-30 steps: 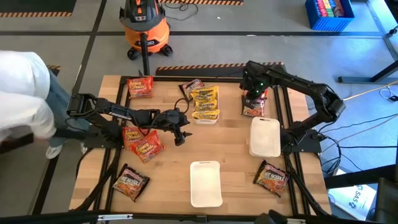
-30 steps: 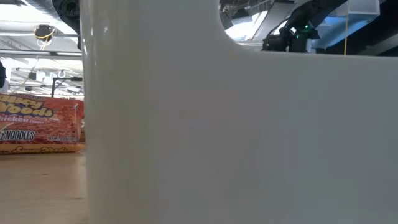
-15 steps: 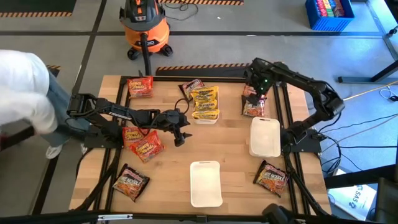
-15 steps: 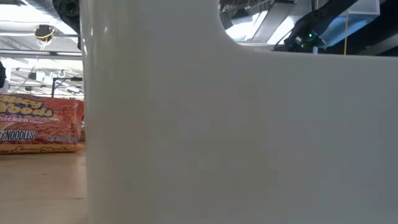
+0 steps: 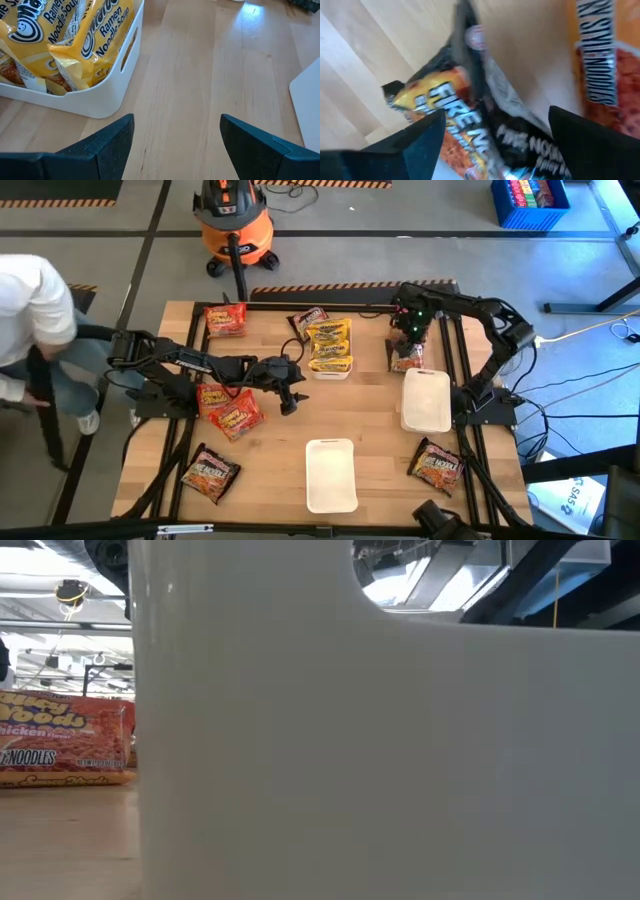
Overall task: Sort Maruchan noodles
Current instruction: Put the top right black noodle pack into the right white bin
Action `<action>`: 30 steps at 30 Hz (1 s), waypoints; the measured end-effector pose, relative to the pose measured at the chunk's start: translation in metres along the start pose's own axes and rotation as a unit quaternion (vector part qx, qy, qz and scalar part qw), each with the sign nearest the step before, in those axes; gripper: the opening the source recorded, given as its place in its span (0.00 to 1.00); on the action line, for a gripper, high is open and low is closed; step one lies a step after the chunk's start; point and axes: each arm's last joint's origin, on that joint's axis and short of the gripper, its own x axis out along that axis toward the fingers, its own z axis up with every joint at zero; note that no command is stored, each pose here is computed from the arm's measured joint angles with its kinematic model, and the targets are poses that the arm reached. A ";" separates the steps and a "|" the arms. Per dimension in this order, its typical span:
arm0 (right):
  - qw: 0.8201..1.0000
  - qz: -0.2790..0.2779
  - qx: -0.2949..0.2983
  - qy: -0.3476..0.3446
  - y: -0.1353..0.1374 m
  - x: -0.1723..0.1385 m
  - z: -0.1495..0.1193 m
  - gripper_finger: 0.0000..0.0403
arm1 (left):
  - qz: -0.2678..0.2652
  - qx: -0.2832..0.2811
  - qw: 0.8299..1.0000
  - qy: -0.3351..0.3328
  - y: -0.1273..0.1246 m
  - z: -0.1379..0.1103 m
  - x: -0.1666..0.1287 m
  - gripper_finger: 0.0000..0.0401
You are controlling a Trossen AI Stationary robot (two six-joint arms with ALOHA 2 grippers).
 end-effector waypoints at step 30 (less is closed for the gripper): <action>0.988 0.149 -0.028 -0.016 -0.001 0.016 0.013 0.18 | 0.002 0.005 1.000 0.000 0.000 0.000 0.000 0.72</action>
